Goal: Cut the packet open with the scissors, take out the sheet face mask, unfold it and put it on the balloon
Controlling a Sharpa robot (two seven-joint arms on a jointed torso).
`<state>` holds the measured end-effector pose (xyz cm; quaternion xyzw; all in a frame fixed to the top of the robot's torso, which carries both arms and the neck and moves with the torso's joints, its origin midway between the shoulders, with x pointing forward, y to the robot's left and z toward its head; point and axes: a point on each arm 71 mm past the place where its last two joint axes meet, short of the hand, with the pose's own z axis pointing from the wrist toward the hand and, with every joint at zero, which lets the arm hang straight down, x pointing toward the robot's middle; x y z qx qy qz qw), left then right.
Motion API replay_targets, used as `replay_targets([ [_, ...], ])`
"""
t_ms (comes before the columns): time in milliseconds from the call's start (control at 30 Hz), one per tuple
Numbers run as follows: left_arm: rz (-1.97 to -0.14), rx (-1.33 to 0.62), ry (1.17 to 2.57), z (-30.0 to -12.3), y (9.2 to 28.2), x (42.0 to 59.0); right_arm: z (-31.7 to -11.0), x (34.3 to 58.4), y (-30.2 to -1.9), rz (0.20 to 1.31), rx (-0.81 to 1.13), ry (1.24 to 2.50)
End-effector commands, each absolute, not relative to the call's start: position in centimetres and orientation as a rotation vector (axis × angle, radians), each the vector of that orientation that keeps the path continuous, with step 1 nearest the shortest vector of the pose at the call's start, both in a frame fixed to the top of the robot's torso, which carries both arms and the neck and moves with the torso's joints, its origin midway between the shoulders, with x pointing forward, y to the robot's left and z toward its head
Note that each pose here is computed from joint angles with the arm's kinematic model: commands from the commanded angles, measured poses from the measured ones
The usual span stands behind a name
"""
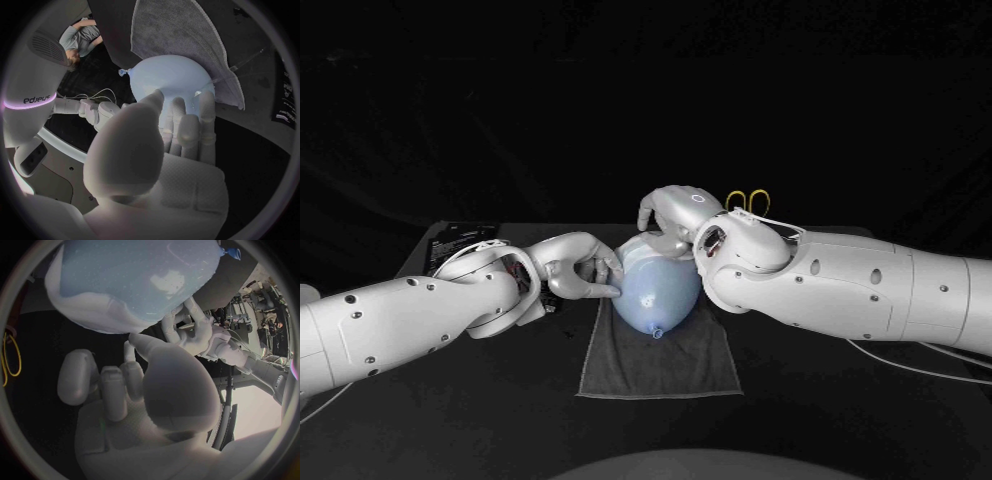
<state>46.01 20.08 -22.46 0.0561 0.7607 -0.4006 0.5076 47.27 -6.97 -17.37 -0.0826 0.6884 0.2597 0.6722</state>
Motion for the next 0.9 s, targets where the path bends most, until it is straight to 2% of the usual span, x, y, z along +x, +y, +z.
replay_targets([
  [33, -0.969, 0.14, 1.859, -22.8, 19.9, 45.8, -17.0, 47.2, -7.2, 0.595, -0.186, 1.519],
  [433, -1.059, 0.106, 1.759, -21.9, 20.2, 45.5, -16.1, 45.2, -8.8, 0.811, -0.229, 1.476],
  [900, -1.237, -0.064, 1.693, -19.7, 22.3, 43.8, -15.0, 44.1, -14.3, 0.958, -0.207, 1.353],
])
